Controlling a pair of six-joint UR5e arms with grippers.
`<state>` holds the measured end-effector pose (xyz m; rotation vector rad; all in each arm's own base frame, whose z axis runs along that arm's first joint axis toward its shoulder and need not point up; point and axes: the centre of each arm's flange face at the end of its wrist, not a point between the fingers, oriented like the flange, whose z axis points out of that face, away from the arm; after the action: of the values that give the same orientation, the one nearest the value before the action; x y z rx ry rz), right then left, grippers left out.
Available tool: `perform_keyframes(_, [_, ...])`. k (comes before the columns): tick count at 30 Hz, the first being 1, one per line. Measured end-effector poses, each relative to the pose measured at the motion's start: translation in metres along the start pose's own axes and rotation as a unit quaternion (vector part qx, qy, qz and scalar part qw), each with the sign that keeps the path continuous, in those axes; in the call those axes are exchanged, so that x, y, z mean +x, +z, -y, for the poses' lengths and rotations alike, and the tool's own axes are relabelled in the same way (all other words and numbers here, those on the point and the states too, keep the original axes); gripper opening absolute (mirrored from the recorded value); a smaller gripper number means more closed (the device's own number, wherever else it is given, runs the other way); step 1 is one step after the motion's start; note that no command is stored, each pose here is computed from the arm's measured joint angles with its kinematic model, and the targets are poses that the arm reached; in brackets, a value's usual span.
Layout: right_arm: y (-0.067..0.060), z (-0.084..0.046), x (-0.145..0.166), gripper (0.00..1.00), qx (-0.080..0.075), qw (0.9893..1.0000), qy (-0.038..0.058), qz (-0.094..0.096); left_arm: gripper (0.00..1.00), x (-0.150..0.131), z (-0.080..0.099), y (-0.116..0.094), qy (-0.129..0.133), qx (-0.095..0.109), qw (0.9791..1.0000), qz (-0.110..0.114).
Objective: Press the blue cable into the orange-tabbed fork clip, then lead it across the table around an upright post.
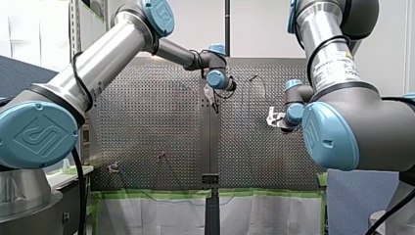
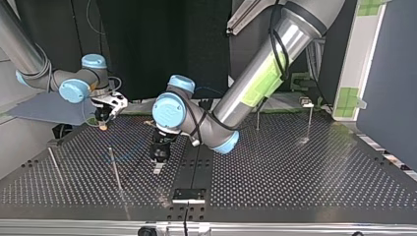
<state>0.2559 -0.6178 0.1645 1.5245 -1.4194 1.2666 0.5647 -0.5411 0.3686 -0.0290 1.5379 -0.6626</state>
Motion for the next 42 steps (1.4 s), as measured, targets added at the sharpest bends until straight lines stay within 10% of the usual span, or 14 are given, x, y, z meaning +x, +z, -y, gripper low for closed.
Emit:
perform_keyframes(15, [0.018,-0.009,-0.063,0.00,-0.011,0.9992,0.0009,0.039,0.99,0.001,-0.003,-0.001,0.003,-0.005,1.0000,-0.006])
perform_keyframes(42, [0.028,-0.018,-0.117,0.00,-0.022,0.9982,0.0085,0.055,0.99,0.014,-0.022,-0.009,0.027,-0.035,0.9981,-0.042])
